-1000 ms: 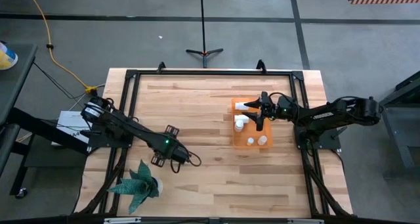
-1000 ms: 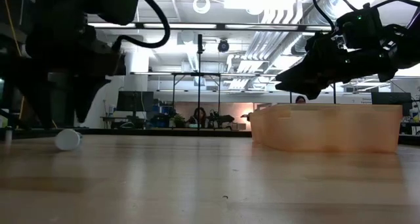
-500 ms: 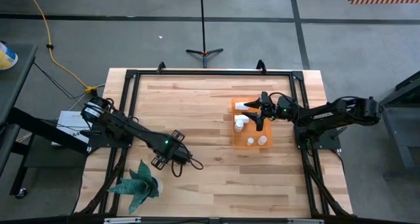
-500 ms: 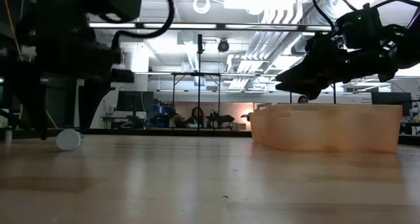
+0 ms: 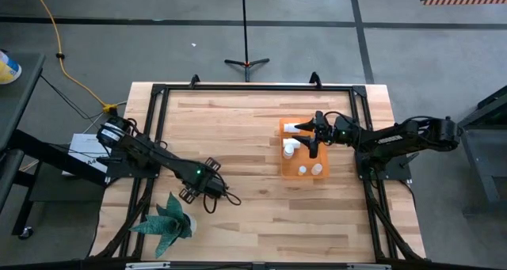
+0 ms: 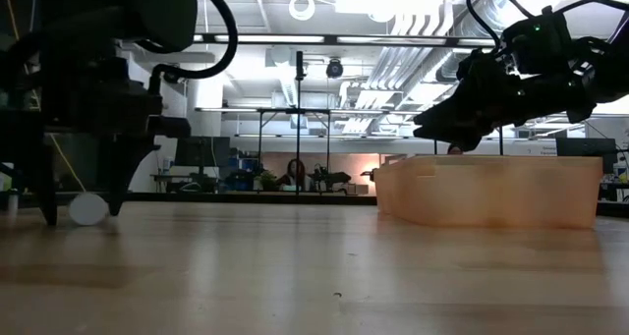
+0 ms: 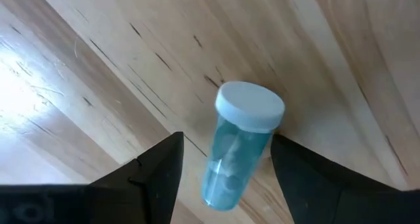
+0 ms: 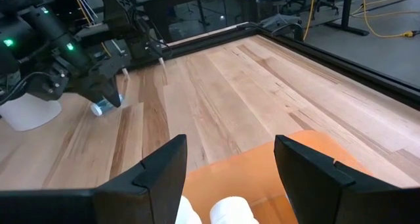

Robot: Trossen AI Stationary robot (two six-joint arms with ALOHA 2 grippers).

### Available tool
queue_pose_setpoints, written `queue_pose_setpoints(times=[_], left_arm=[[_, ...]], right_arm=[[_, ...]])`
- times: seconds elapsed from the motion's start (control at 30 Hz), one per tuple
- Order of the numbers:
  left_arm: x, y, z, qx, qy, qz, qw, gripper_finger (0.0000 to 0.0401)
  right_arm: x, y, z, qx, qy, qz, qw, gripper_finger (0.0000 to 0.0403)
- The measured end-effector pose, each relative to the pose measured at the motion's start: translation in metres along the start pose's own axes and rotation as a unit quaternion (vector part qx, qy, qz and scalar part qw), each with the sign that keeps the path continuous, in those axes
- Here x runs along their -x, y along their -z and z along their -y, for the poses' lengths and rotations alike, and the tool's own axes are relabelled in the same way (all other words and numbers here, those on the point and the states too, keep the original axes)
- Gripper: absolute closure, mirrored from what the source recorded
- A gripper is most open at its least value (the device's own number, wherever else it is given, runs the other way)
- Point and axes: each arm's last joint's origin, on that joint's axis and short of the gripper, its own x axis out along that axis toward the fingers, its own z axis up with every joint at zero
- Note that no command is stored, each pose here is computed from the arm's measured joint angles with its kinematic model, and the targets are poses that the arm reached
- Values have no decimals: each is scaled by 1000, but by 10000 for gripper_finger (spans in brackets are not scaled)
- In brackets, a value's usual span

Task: Pick and place pill bottles into a basket
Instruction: Put the blue pill bottle into the orange container

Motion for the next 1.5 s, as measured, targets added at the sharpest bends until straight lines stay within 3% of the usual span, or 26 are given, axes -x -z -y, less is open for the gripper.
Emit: queue_pose_setpoints(times=[0.5, 0.67, 0.9, 1.03, 1.17, 1.4, 1.5], left_arm=[[-1, -1, 0, 20, 3, 8, 1000, 280], [5, -8, -4, 56, -14, 22, 998, 281], [31, -34, -24, 80, -58, 114, 988, 263], [44, -47, -52, 105, -89, 201, 970, 271], [57, -57, -83, 108, -129, 304, 938, 270], [74, -63, -134, 117, -159, 484, 852, 264], [70, -64, -151, 129, -161, 531, 822, 270]], right_arm=[[0, 0, 0, 0, 0, -2, 1000, 182], [0, 0, 0, -1, 0, -2, 1000, 183], [0, 0, 1, -35, 15, 2, 999, 183], [0, 0, 2, -30, 31, 5, 999, 183], [1, -1, 6, -21, 43, 8, 999, 182], [5, -4, 23, -8, 112, 20, 993, 183], [6, -5, 29, -8, 127, 23, 992, 183]])
